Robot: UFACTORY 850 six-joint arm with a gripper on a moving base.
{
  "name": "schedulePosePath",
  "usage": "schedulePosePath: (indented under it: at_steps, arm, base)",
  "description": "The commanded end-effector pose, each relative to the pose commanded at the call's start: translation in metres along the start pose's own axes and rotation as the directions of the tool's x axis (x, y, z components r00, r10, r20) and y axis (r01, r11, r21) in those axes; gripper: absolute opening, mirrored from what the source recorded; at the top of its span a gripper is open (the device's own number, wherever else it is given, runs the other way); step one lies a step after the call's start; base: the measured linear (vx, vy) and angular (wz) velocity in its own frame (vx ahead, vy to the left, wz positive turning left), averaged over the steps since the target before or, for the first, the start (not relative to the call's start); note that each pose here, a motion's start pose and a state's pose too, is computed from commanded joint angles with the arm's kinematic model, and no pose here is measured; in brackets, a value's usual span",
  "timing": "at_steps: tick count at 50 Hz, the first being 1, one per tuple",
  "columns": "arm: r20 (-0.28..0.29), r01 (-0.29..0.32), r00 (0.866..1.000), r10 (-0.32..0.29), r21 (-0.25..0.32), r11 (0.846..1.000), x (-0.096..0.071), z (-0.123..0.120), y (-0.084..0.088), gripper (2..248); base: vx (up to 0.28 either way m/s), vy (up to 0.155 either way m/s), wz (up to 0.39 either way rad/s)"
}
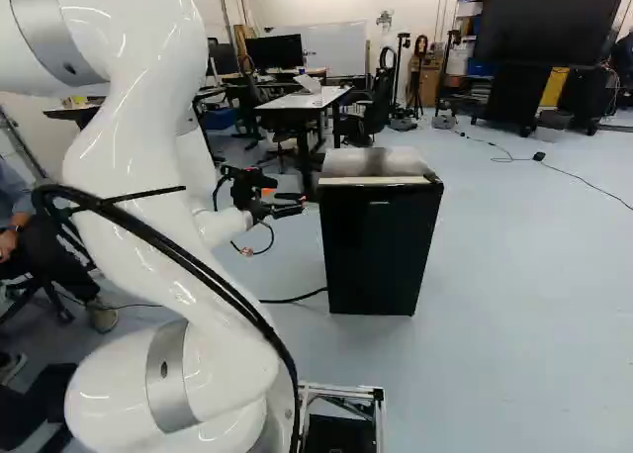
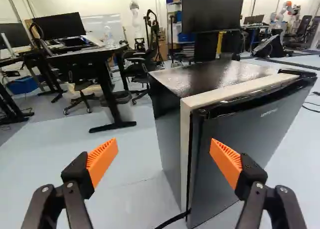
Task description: Open the fridge door
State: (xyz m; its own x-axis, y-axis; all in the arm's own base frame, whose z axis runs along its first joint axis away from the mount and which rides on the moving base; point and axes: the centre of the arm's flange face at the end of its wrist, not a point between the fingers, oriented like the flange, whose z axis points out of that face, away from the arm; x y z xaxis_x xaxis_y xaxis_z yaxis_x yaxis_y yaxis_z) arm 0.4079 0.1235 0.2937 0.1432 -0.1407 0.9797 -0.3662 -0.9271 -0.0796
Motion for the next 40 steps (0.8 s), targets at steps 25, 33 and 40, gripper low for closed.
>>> schedulePosePath:
  at_steps: [25,33,40]
  arm:
    - [-0.095,-0.021,0.995,0.007,-0.149,0.989,-0.024,0.024,-0.023,247]
    - [-0.127,-0.034,0.992,0.007,-0.208,0.977,-0.032,0.036,-0.028,247]
    - [-0.146,-0.048,0.989,0.012,-0.248,0.968,-0.037,0.048,-0.031,247]
  base:
    - [0.0,0.0,0.0]
    - [0.0,0.0,0.0]
    - [0.0,0.0,0.0]
